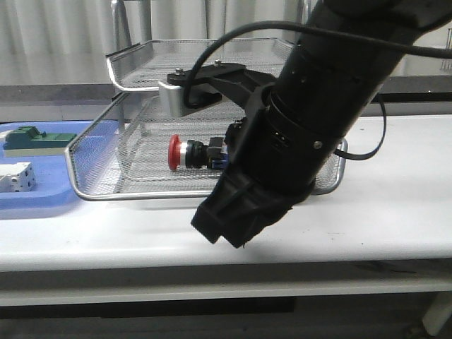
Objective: Place button on rack with both arms
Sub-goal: 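Bring the right gripper against the front edge of the middle tray, then push the middle tray back into the rack with the right gripper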
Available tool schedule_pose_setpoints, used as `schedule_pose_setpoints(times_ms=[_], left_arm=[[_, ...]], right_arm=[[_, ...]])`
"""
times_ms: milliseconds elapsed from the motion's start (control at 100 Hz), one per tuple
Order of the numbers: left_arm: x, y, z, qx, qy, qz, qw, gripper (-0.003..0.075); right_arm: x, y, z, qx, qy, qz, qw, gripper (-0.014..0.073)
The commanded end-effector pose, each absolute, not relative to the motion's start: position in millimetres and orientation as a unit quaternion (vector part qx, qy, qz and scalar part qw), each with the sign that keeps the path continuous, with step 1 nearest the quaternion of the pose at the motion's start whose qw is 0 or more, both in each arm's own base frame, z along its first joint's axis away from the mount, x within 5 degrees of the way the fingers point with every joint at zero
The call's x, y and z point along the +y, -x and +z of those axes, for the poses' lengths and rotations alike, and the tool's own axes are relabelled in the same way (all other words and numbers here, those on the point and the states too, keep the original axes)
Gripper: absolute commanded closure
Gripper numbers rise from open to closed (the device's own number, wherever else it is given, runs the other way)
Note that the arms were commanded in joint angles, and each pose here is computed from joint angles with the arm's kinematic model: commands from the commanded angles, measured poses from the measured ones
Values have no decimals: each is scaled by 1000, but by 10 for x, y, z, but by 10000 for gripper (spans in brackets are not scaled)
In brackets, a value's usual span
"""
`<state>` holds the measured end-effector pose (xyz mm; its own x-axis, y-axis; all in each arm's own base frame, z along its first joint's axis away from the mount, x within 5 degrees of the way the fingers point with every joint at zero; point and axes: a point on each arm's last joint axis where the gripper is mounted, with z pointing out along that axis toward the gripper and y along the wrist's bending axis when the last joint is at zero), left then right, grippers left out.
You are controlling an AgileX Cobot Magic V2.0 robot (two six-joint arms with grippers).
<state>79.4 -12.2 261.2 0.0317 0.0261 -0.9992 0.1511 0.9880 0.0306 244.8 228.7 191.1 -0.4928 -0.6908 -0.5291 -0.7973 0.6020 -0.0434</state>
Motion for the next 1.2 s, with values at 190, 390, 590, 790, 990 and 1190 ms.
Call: schedule_pose_setpoints(times_ms=[190,390,590,790,990,1190], left_arm=[[-100,-795,2768,661,-47,-43,748,741],[-100,-795,2768,661,-47,-43,748,741],[-100,-795,2768,661,-47,-43,748,741],[-100,-795,2768,661,-47,-43,748,741],[-100,-795,2768,661,-47,-43,748,741],[-100,-795,2768,661,-47,-43,748,741]], right_arm=[[2204,-2678,2193,840,408,101,342,661],[2011,-2877,2227,844,376,85,374,661],[1849,-3001,2242,848,355,71,388,661],[1801,-3103,2279,843,345,64,408,661],[1915,-3297,2265,845,351,62,399,661],[2009,-3460,2328,840,356,60,405,661]])
